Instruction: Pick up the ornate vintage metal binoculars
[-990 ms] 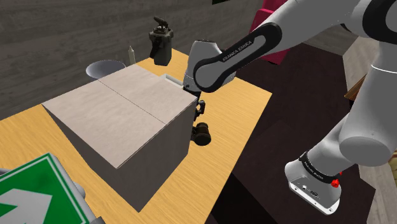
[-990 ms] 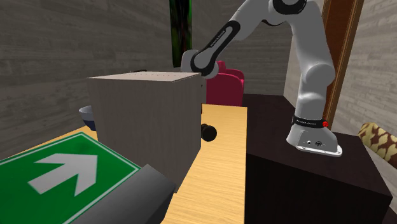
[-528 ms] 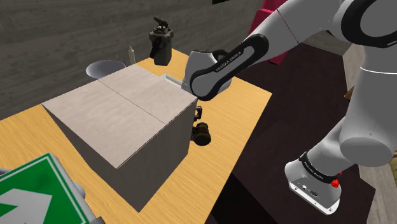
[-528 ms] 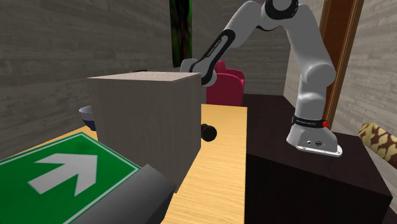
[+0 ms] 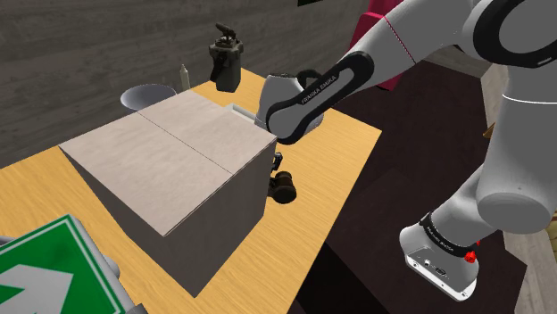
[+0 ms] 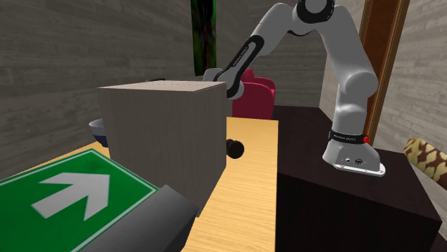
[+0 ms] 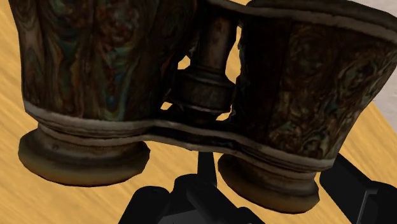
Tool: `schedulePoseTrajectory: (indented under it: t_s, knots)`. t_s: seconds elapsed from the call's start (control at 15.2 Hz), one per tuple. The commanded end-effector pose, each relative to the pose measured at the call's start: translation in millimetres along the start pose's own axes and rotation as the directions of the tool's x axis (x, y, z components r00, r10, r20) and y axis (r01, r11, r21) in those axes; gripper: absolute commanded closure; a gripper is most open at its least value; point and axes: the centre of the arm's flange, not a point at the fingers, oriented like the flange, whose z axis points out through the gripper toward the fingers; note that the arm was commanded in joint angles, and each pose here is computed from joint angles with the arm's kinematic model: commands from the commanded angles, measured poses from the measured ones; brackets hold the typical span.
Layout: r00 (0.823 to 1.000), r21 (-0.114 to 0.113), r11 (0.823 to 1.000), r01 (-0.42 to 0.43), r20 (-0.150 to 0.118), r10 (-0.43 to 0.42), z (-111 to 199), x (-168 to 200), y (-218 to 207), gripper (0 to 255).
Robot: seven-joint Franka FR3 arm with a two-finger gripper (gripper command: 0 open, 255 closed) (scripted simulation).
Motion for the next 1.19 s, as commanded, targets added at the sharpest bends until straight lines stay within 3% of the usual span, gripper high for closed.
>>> schedulePoseTrajectory:
  t_s: [0.0,0.2,1.12]
  knots:
    - [1.000,0.000,1.000,0.000,0.000,0.000,0,0,0,255]
    - [1.000,0.000,1.000,0.000,0.000,0.000,0,0,0,255]
    - [1.000,0.000,1.000,0.000,0.000,0.000,-71,-14,-12,255]
